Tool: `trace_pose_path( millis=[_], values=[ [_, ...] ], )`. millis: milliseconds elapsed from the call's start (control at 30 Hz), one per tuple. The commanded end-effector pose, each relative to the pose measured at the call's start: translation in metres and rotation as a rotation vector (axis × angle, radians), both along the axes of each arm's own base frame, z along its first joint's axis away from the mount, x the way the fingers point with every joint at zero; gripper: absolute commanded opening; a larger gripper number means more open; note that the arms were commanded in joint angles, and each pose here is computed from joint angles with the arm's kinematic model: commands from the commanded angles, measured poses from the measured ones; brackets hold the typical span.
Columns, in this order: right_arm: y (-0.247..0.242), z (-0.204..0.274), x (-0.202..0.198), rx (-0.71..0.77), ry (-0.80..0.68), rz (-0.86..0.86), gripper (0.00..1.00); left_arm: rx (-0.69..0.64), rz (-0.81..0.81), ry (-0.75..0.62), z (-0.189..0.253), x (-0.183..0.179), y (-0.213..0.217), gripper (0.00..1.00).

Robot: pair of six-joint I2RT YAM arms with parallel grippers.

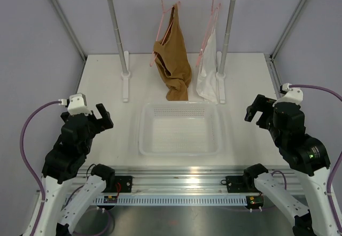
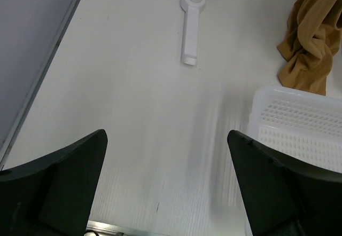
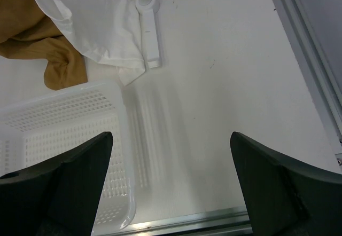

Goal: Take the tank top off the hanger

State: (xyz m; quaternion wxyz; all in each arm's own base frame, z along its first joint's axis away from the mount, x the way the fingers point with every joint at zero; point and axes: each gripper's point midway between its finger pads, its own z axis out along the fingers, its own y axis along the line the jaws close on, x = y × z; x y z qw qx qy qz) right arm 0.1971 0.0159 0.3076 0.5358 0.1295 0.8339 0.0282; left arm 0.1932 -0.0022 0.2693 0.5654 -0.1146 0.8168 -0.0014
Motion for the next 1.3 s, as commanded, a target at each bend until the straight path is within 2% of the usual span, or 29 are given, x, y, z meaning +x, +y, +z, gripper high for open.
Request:
trace_pose_path(
  millis=[0, 200, 267, 367, 467, 500, 633, 700, 733, 767, 867, 967, 1133, 1233, 1267],
  values=[
    [-0.002, 0.011, 0.002, -0.007, -0.043, -0.007, 0.99, -0.023, -0.014, -0.062, 0.026, 0.006, -0.004, 0.99],
    [0.024, 0.007, 0.002, 0.045, -0.056, 0.141, 1.0, -0.058, -0.089, -0.075, 0.049, 0.023, -0.025, 0.99],
    [0.043, 0.009, 0.0, 0.088, -0.07, 0.239, 1.0, -0.091, -0.146, -0.128, 0.078, 0.029, -0.038, 0.99],
    [0.054, 0.008, -0.001, 0.132, -0.077, 0.286, 1.0, -0.104, -0.238, -0.1, 0.096, 0.055, -0.064, 0.99],
    [0.064, 0.003, -0.001, 0.168, -0.067, 0.318, 0.99, -0.123, -0.314, -0.127, 0.133, 0.084, -0.089, 0.99],
    [0.067, 0.0, -0.001, 0.175, -0.061, 0.333, 0.99, -0.128, -0.331, -0.178, 0.161, 0.087, -0.092, 0.99],
    [0.075, -0.004, -0.001, 0.202, -0.053, 0.368, 0.99, -0.072, -0.38, -0.199, 0.187, 0.152, -0.119, 0.99],
    [0.078, -0.005, -0.003, 0.208, -0.051, 0.383, 0.99, -0.05, -0.401, -0.207, 0.194, 0.176, -0.129, 0.99],
    [0.08, -0.006, -0.004, 0.211, -0.046, 0.393, 0.99, -0.041, -0.407, -0.25, 0.215, 0.181, -0.131, 0.99],
    [0.079, -0.006, -0.005, 0.209, -0.043, 0.393, 1.0, -0.033, -0.423, -0.204, 0.2, 0.207, -0.143, 0.99],
    [0.077, -0.009, -0.012, 0.192, -0.02, 0.407, 0.99, -0.036, -0.485, -0.205, 0.204, 0.237, -0.166, 0.99],
    [0.065, -0.008, -0.018, 0.166, -0.027, 0.36, 0.99, -0.038, -0.536, -0.237, 0.208, 0.254, -0.18, 0.99],
    [0.067, 0.005, -0.033, 0.199, -0.079, 0.402, 0.99, -0.009, -0.569, -0.228, 0.181, 0.291, -0.197, 0.99],
    [0.073, 0.003, -0.036, 0.214, -0.069, 0.432, 0.99, -0.025, -0.63, -0.212, 0.166, 0.305, -0.215, 0.91],
    [0.073, 0.001, -0.035, 0.214, -0.061, 0.434, 1.0, -0.026, -0.63, -0.21, 0.163, 0.309, -0.216, 0.83]
  ],
)
